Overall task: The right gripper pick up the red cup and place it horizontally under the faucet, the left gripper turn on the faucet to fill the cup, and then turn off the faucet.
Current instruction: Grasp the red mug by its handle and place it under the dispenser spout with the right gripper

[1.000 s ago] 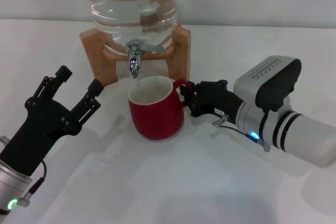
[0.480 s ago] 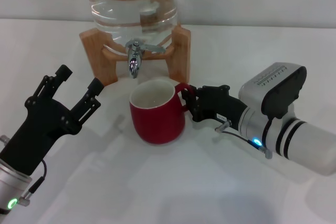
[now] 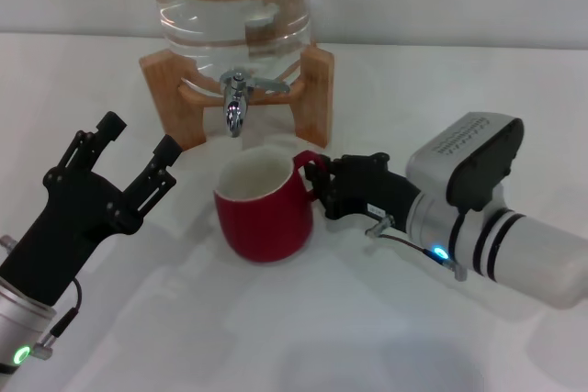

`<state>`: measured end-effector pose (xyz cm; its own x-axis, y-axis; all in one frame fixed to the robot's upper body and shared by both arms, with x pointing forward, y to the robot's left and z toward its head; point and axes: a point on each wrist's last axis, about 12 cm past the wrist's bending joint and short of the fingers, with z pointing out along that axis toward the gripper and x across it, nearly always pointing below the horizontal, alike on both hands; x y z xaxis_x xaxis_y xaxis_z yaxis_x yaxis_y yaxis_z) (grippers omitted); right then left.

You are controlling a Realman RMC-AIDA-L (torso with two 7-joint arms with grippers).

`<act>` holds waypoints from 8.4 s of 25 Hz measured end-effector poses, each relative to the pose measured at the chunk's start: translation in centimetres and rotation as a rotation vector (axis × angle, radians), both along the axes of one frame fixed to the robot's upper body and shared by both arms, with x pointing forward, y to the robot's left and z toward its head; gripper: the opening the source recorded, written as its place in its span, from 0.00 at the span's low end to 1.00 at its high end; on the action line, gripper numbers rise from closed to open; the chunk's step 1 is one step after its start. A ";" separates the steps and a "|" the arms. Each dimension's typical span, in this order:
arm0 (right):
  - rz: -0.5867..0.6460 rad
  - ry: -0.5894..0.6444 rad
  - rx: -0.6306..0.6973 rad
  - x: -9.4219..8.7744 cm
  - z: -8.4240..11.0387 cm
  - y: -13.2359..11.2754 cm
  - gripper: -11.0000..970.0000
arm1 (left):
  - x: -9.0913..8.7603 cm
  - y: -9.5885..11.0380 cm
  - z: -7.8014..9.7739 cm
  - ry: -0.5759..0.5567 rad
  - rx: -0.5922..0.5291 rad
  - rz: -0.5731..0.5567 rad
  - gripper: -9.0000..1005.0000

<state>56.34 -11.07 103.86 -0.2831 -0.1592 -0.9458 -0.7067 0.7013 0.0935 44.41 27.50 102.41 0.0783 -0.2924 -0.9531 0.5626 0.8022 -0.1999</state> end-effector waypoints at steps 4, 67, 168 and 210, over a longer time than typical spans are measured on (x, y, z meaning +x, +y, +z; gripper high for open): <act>0.022 -0.003 -0.014 0.1 0.1 0.5 0.13 | 0.0 0.0 0.0 -0.001 0.000 -0.001 0.86; -0.101 0.061 0.012 1.5 0.0 -0.8 0.12 | 0.3 -0.2 0.2 -0.008 -0.003 -0.003 0.86; -0.219 0.281 0.198 2.2 0.8 0.6 0.22 | 0.5 -0.1 0.3 -0.013 -0.012 0.015 0.86; -0.189 0.243 0.162 2.5 0.8 0.5 0.24 | 0.3 0.1 0.2 -0.006 -0.022 0.015 0.86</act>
